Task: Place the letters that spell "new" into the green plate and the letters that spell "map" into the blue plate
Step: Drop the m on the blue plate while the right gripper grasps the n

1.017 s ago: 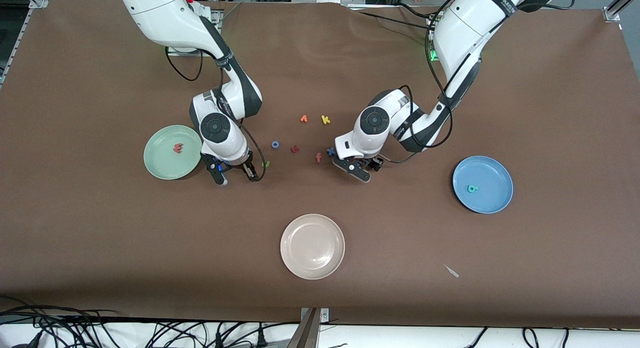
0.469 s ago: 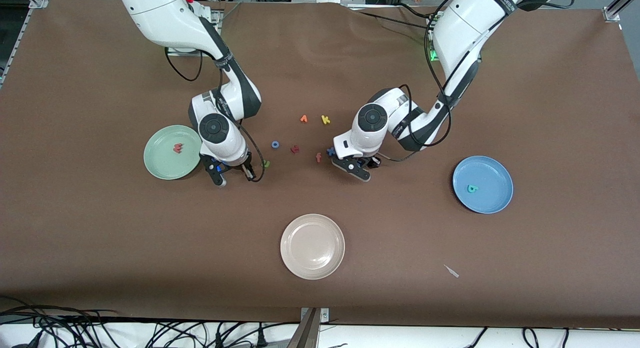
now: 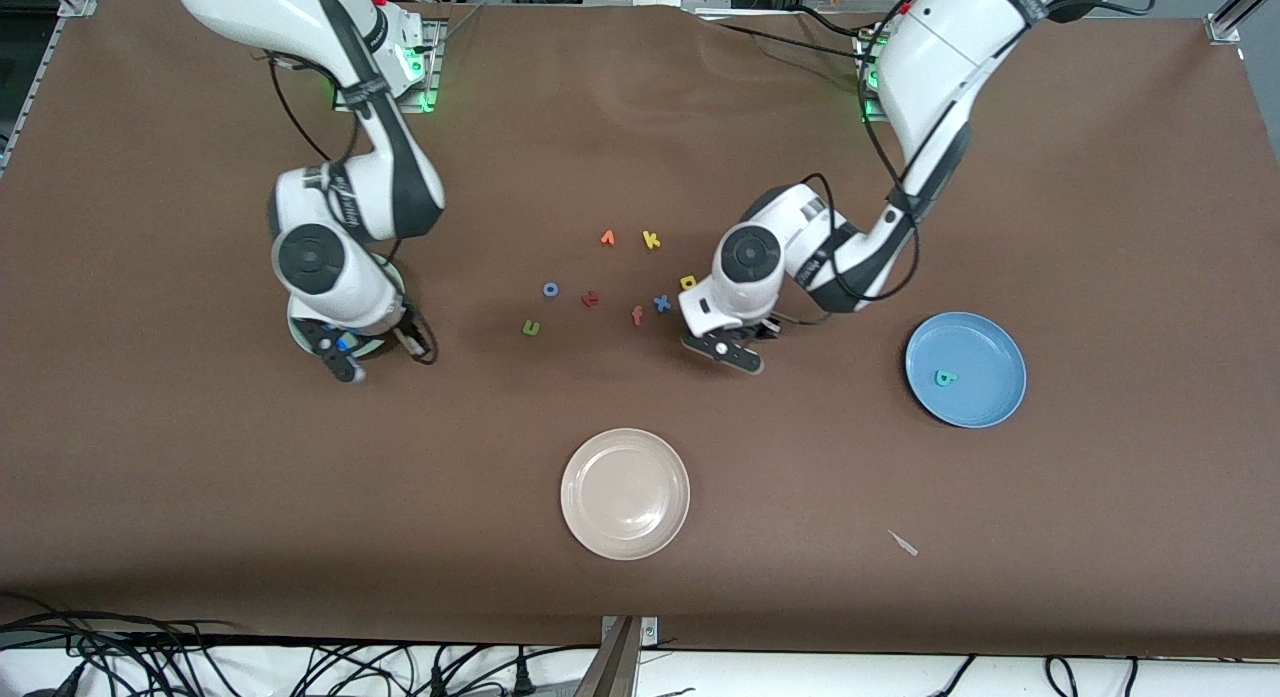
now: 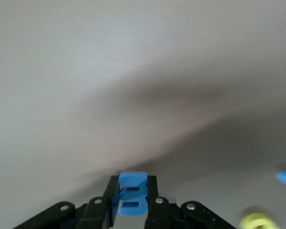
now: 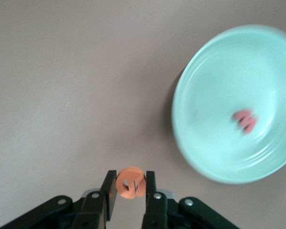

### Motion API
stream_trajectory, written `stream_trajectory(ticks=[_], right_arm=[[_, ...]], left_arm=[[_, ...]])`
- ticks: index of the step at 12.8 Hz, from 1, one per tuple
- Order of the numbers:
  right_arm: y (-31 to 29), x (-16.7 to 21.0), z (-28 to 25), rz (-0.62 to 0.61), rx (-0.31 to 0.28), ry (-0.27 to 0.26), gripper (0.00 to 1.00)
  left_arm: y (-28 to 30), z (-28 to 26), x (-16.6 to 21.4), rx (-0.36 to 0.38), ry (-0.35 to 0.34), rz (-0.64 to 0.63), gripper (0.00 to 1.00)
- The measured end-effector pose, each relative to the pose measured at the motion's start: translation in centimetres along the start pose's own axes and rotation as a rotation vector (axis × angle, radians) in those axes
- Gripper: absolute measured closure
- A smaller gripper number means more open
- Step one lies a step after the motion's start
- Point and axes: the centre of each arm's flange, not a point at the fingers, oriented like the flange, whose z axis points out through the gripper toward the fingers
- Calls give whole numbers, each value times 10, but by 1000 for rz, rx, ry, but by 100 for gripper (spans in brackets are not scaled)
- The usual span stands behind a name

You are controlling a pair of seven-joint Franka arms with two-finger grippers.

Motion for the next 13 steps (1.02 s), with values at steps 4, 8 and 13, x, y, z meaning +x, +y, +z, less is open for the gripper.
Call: stream_trajectory(ticks=[4,8,13], right_arm=[[58,32,43,-90,-49,-15,72],[82,19,80,-93,-39,-1,55],[23,-1,-3,-27,35,-68,1]], left_arm=[[-141,-41,2,-27,-107,140,73],[-264,-29,-28,-94,-198,296,73],[-324,2,-48,-36,-270,464,66]])
